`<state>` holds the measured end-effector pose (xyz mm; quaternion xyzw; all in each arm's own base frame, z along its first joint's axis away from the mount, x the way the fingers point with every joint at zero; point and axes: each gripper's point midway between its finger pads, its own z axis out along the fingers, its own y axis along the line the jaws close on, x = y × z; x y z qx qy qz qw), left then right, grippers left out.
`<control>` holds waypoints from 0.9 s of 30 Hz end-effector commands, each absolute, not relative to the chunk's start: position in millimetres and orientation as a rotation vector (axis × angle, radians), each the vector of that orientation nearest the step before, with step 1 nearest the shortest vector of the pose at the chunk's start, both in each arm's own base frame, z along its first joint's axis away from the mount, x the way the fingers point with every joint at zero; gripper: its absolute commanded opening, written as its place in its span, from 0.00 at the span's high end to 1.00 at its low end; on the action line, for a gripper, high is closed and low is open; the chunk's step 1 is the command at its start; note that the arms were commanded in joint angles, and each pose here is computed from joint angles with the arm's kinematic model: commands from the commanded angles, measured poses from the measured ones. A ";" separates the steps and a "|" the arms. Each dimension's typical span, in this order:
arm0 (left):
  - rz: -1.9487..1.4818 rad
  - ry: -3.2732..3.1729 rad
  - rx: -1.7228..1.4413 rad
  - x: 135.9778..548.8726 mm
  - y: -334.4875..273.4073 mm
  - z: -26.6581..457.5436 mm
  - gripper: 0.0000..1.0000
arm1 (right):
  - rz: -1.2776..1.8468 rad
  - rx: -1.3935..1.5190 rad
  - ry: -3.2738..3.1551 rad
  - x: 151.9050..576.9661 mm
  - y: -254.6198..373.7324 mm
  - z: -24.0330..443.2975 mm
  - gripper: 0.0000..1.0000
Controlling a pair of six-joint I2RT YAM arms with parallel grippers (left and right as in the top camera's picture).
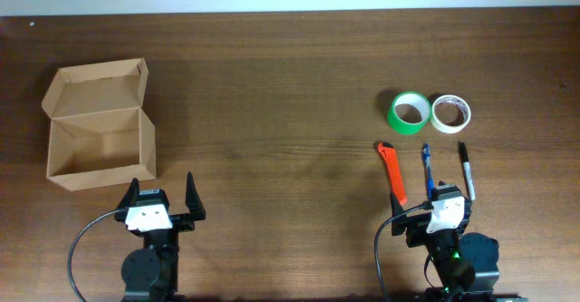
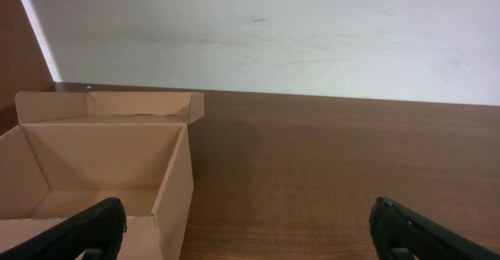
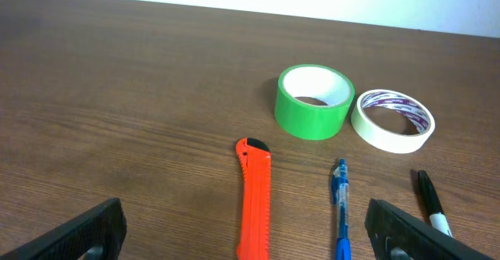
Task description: Pack container
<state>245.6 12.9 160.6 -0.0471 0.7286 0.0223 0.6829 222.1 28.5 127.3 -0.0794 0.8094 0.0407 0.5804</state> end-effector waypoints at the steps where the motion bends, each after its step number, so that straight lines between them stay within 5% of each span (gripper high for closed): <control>1: 0.065 1.631 -0.102 245.1 14.2 160.2 0.00 | 0.083 -0.169 1.889 222.7 25.4 126.1 0.01; 27: -0.054 1.775 0.016 254.1 -12.0 185.1 0.00 | 0.184 -0.072 1.972 218.0 29.0 132.0 0.01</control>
